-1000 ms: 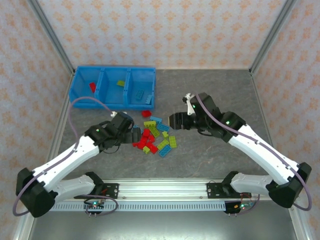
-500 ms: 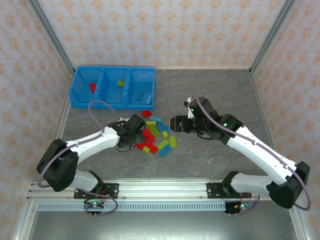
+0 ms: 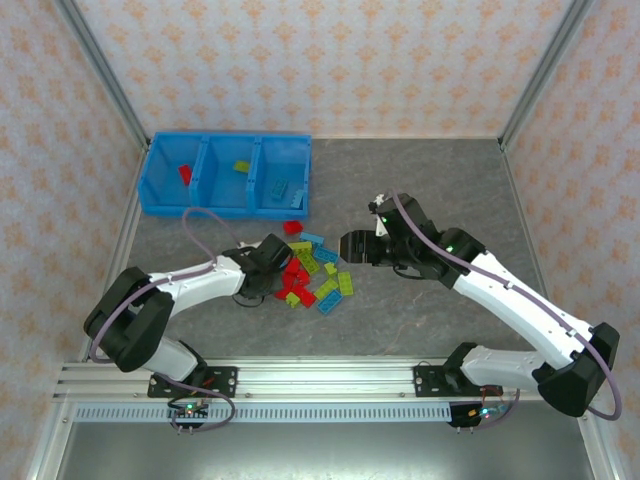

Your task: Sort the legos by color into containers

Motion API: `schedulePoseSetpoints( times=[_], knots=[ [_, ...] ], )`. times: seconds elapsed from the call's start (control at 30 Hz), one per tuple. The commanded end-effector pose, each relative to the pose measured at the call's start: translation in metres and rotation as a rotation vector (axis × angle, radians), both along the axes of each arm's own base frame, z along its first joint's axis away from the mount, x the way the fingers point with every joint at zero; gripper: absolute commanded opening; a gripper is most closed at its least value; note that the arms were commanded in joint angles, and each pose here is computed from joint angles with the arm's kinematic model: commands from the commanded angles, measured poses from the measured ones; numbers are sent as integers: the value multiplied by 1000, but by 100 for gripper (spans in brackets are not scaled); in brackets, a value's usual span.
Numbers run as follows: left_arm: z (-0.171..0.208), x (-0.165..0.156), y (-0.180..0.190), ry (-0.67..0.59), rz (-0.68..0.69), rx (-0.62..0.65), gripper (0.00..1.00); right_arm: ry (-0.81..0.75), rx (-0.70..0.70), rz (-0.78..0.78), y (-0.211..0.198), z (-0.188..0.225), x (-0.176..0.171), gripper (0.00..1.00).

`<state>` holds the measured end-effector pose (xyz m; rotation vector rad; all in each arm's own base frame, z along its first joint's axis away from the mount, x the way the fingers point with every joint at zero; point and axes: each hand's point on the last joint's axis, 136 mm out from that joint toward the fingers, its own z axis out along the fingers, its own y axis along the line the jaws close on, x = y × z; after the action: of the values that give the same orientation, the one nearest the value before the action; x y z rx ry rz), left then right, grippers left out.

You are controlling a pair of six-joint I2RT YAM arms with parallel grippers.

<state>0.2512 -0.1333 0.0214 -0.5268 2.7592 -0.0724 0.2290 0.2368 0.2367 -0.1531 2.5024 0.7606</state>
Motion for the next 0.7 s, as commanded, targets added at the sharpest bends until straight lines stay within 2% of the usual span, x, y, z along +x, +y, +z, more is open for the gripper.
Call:
schedulePoseSetpoints(
  times=[0.0, 0.13, 0.23, 0.37, 0.47, 0.6, 0.67],
  knots=[
    [-1, -5, 5, -1, 16, -7, 31, -2, 31, 16, 9, 2, 1, 71],
    [31, 2, 9, -79, 18, -17, 27, 24, 88, 107, 29, 7, -9, 71],
    [77, 20, 32, -197, 62, 24, 26, 45, 99, 128, 38, 6, -12, 71],
    [150, 71, 77, -377, 211, 2, 26, 42, 77, 89, 34, -1, -6, 71],
    [188, 112, 125, -446, 364, 16, 26, 52, 62, 74, 35, -4, -3, 71],
    [200, 167, 191, -441, 545, 4, 25, 63, 63, 68, 34, -3, -4, 70],
    [199, 193, 215, -416, 586, -32, 25, 61, 64, 63, 30, -2, -7, 70]
  ],
)
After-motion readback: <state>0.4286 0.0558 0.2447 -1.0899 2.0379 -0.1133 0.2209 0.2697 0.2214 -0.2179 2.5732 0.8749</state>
